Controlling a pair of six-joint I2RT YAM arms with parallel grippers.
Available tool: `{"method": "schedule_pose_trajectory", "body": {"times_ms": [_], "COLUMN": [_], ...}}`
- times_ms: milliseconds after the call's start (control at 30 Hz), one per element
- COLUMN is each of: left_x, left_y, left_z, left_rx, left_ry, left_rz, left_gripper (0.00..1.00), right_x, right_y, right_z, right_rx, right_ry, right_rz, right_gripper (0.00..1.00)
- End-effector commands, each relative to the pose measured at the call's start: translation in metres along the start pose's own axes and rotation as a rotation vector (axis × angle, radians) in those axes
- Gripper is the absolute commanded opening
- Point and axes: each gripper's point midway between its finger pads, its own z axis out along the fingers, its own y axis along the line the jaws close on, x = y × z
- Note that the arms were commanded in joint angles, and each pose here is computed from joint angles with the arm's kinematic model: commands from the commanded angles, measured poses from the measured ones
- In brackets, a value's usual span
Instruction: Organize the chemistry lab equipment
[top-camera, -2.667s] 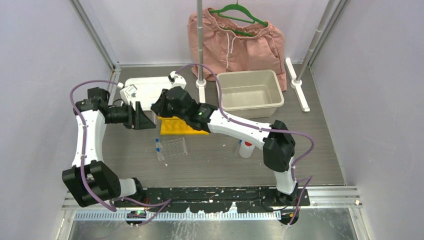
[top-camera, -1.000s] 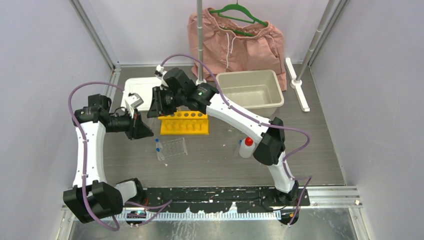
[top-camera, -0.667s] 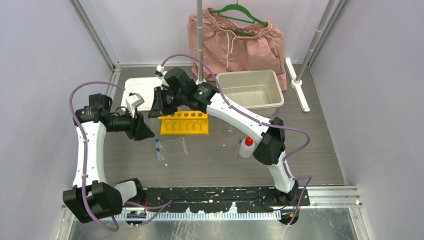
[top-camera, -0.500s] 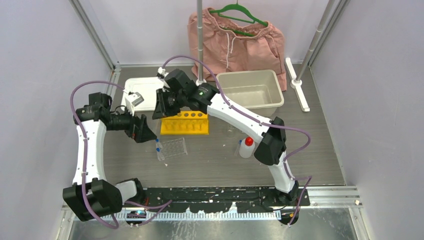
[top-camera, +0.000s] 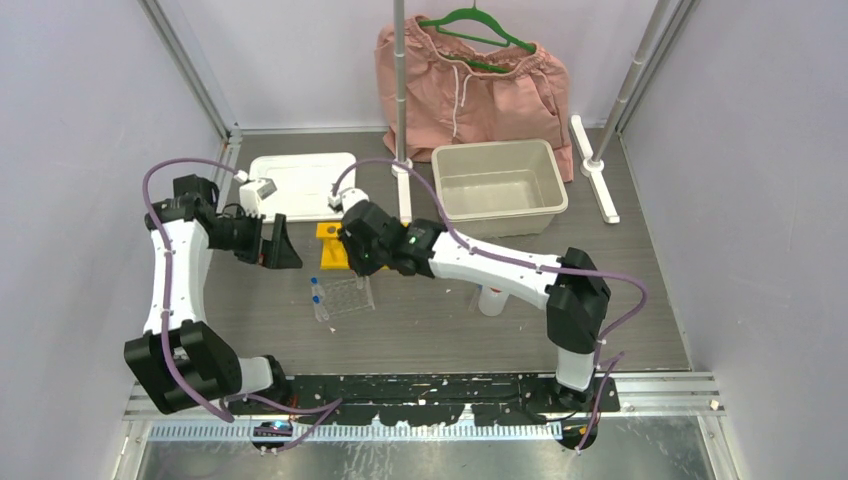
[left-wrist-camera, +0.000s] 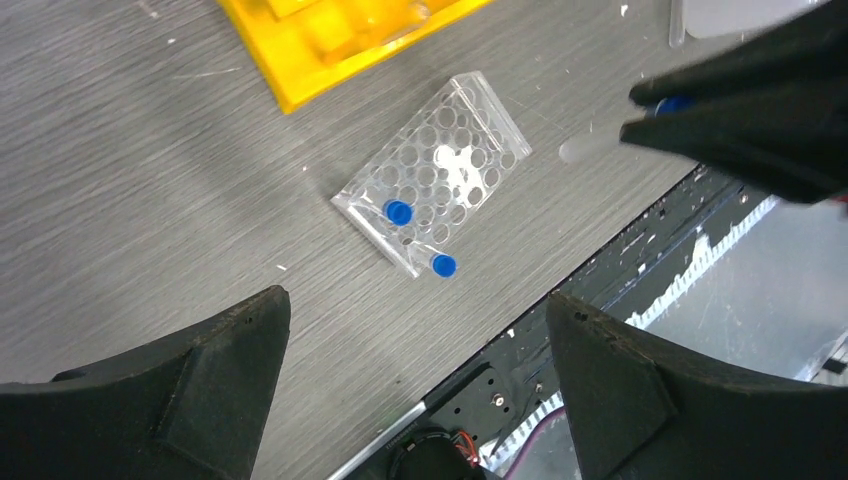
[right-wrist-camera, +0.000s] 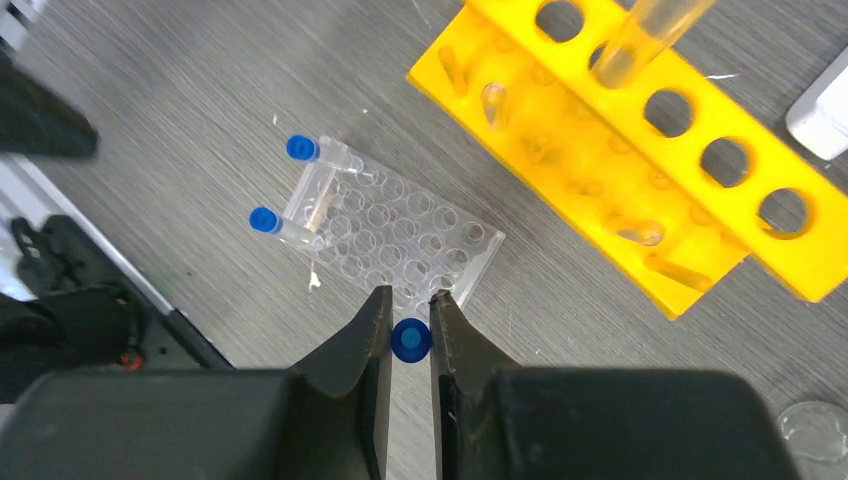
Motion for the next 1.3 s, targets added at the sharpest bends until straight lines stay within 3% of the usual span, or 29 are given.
{"method": "schedule_pose_trajectory", "body": {"times_ms": [0, 533, 1267], "left_x": [-0.016, -0.019, -0.016], "left_y": [0.017, 0.042, 0.042], "left_z": [-0.013, -0.008, -0.005], "left_rx": [-0.068, -0.107, -0.091], "left_ry": [-0.052, -0.041, -0.023], "left_rz": [-0.059, -0.128, -0.130], "left_gripper": [0.99, 0.96, 0.95], "right_x": [-0.027, -0.005, 0.014], "right_y": [0.011, 0.023, 0.025], "right_z": [0.001, 0.055, 0.072], "right_rx": [0.024, 0.067, 0.047], "right_ry": [-0.212, -0.312, -0.261], "right_rz": [-0.082, -0.141, -0.156], "right_gripper": [0.01, 0.01, 0.01]}}
